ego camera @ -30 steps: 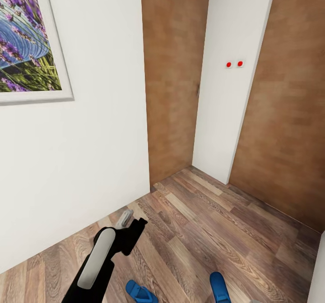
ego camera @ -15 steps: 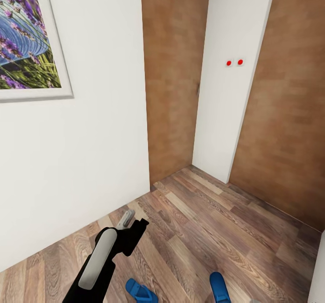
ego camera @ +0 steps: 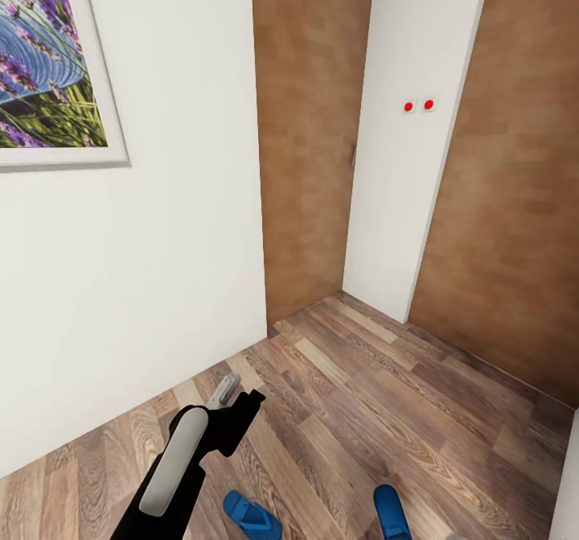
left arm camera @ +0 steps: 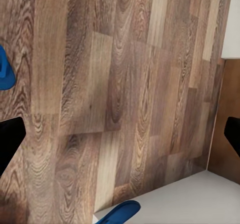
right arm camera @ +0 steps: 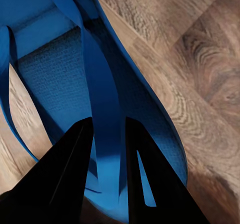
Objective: In the bedroom, move the book from the bed onto either nightstand, and place the two sandals side by side next to the bed.
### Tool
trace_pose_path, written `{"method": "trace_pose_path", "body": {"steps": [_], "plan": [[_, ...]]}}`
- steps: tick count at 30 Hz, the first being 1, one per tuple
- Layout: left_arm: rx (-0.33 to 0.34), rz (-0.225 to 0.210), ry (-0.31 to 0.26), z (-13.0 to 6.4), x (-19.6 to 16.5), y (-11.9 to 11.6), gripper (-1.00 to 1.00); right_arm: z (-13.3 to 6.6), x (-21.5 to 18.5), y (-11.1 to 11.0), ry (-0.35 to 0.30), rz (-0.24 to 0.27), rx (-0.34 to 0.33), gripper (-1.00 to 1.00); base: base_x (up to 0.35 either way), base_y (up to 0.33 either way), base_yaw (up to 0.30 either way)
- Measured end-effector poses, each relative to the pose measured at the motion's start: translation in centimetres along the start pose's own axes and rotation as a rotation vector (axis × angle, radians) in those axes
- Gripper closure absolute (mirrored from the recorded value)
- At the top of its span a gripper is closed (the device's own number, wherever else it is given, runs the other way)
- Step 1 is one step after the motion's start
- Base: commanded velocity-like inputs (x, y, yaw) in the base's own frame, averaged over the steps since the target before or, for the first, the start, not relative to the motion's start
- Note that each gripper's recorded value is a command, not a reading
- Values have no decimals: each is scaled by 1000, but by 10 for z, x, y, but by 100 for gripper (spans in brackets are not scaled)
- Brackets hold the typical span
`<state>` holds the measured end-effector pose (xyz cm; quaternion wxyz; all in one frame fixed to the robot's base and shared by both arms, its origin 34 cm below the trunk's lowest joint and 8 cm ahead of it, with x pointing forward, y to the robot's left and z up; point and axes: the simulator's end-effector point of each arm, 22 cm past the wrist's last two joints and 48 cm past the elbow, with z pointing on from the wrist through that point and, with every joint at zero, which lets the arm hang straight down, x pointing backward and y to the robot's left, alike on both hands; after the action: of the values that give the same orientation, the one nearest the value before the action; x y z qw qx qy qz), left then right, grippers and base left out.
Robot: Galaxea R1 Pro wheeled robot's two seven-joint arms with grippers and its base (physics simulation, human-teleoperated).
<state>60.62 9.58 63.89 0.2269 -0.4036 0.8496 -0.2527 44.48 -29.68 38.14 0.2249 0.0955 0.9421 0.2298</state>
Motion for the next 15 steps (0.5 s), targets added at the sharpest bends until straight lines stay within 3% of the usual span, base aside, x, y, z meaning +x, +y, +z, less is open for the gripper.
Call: {"method": "trace_pose_path", "body": {"steps": [11,15], "plan": [[1,-1,-1,15,6,17,-100,14,6,-10,-13,8,-20,100,0,0,0],[2,-1,0,21,9,23,-100,6,-21,-19,-29,26,-61,100,0,0,0]]}}
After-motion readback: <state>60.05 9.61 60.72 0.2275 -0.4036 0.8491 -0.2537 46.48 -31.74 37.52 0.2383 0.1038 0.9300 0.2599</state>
